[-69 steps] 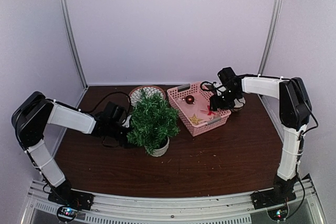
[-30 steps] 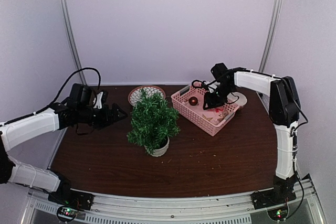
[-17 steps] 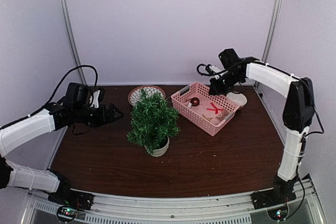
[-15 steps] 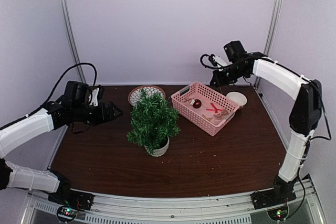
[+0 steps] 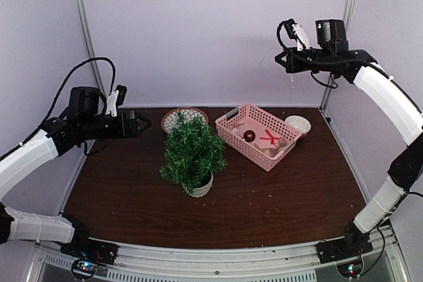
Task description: Decorate the small christmas tree
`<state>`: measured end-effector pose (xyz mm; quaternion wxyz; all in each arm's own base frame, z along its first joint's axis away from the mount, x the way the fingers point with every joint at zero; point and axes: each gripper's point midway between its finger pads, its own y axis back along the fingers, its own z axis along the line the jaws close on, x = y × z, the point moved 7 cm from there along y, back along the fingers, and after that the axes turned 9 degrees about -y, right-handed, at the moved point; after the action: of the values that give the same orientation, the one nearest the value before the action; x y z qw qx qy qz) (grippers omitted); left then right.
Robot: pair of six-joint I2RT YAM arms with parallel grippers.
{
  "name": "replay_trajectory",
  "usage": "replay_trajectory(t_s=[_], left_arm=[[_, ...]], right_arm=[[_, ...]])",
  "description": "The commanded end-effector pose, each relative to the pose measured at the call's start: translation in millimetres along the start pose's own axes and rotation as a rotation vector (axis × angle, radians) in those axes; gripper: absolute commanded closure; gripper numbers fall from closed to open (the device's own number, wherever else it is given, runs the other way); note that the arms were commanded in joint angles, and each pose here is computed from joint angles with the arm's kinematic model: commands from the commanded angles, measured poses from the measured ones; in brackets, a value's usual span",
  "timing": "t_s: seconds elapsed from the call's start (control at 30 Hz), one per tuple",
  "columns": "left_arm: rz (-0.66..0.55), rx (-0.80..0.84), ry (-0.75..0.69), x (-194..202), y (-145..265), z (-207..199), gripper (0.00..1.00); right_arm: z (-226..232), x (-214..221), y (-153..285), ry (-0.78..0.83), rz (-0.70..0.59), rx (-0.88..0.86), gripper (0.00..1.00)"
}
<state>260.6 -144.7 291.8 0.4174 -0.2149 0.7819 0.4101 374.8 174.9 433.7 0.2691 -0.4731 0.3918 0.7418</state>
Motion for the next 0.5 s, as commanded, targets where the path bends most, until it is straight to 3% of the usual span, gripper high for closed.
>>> replay_trajectory(t_s=[0.0, 0.47], left_arm=[[-0.125, 0.025, -0.099, -30, 17, -10, 0.14], [-0.249, 0.149, -0.251, -76, 28, -40, 0.15]], right_arm=[[24, -37, 38, 0.029, -0.153, -0.091, 1.0], [69, -85, 121, 0.091, -0.372, -0.253, 1.0]])
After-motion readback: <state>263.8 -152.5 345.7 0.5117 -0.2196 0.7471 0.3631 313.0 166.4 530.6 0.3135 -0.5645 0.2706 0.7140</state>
